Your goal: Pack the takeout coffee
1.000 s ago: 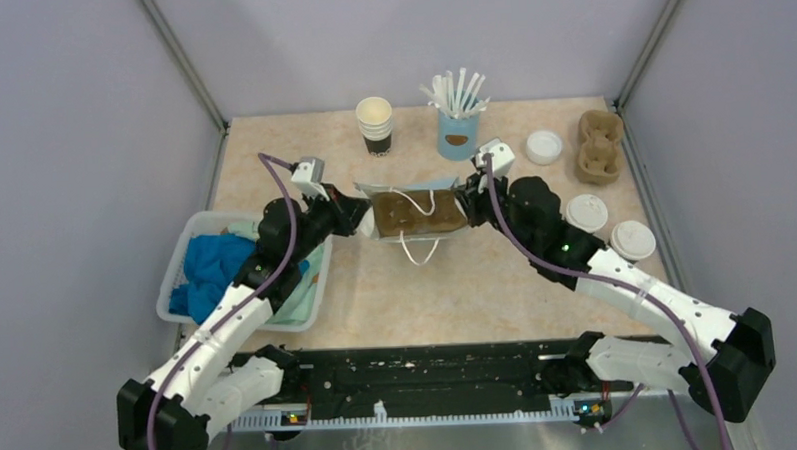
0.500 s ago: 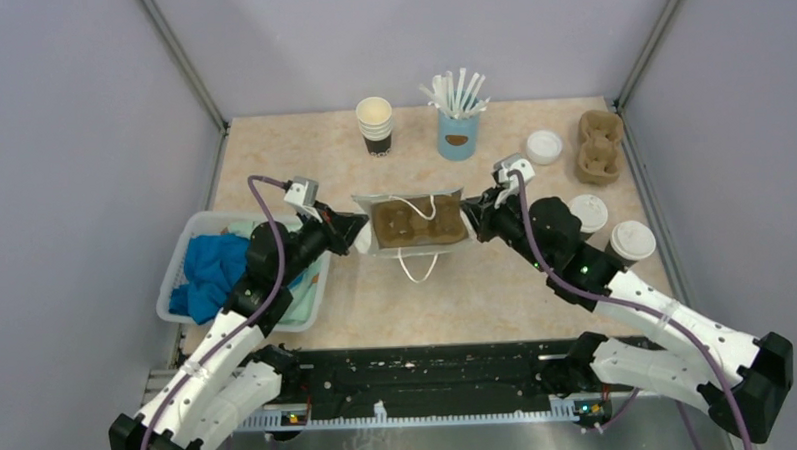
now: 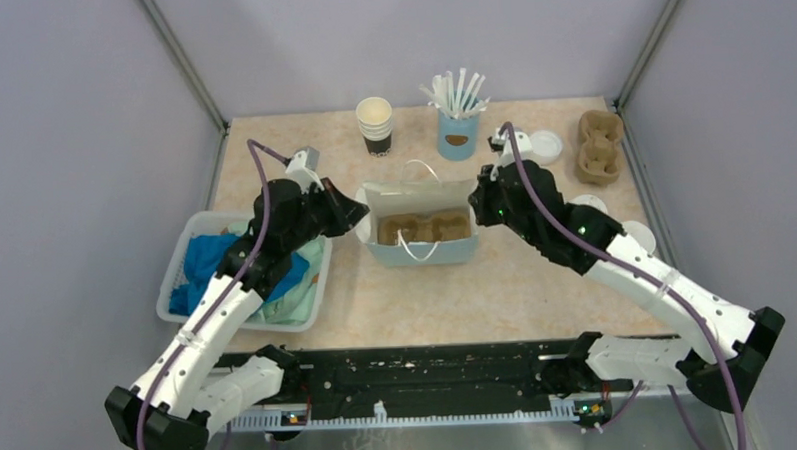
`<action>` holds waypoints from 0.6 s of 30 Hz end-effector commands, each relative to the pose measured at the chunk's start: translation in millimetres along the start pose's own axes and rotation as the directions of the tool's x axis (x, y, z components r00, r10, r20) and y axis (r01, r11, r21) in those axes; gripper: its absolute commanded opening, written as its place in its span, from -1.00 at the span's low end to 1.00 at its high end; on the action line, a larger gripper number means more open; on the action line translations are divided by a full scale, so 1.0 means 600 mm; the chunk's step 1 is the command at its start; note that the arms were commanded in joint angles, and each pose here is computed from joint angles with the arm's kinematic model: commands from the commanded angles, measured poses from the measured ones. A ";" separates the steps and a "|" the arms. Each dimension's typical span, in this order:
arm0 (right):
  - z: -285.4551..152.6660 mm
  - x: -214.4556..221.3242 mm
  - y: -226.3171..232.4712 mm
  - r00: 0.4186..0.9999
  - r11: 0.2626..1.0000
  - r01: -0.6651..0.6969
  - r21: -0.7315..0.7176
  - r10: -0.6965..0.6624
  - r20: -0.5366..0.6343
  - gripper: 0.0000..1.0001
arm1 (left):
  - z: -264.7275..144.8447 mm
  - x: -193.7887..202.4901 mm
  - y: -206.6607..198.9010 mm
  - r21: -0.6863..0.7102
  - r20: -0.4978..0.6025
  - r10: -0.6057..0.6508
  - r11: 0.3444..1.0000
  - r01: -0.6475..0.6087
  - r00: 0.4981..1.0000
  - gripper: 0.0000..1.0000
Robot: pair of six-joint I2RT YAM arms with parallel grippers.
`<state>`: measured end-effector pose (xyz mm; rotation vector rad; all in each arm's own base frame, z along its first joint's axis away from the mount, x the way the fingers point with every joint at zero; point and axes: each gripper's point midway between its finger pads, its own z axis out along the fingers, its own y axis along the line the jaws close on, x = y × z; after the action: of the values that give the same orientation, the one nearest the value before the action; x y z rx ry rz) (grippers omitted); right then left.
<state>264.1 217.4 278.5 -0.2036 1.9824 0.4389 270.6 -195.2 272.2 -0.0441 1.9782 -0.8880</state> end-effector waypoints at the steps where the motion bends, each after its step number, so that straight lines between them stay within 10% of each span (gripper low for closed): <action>1: -0.021 -0.018 -0.007 0.989 0.986 -0.095 0.134 0.110 -0.103 -0.98 | -0.028 0.005 -0.035 -0.041 -0.125 -0.175 0.984 0.171 0.977 -1.00; 5: -0.034 -0.030 0.019 0.963 0.975 -0.172 0.140 0.196 -0.185 -0.63 | -0.045 0.001 -0.052 -0.105 -0.212 -0.233 0.971 0.215 0.949 -0.56; 9: -0.060 -0.035 0.015 0.956 0.971 -0.201 0.133 0.224 -0.189 0.24 | -0.046 -0.012 -0.051 -0.155 -0.248 -0.201 0.974 0.166 0.948 0.04; 18: -0.172 -0.093 -0.119 0.985 0.950 -0.070 0.306 0.114 -0.127 0.76 | -0.090 -0.004 -0.037 -0.209 -0.314 -0.123 0.976 0.058 0.941 0.50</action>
<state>239.5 172.4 335.6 0.0059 2.2068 0.3400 244.1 -195.3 302.6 -0.1746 2.3436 -0.8671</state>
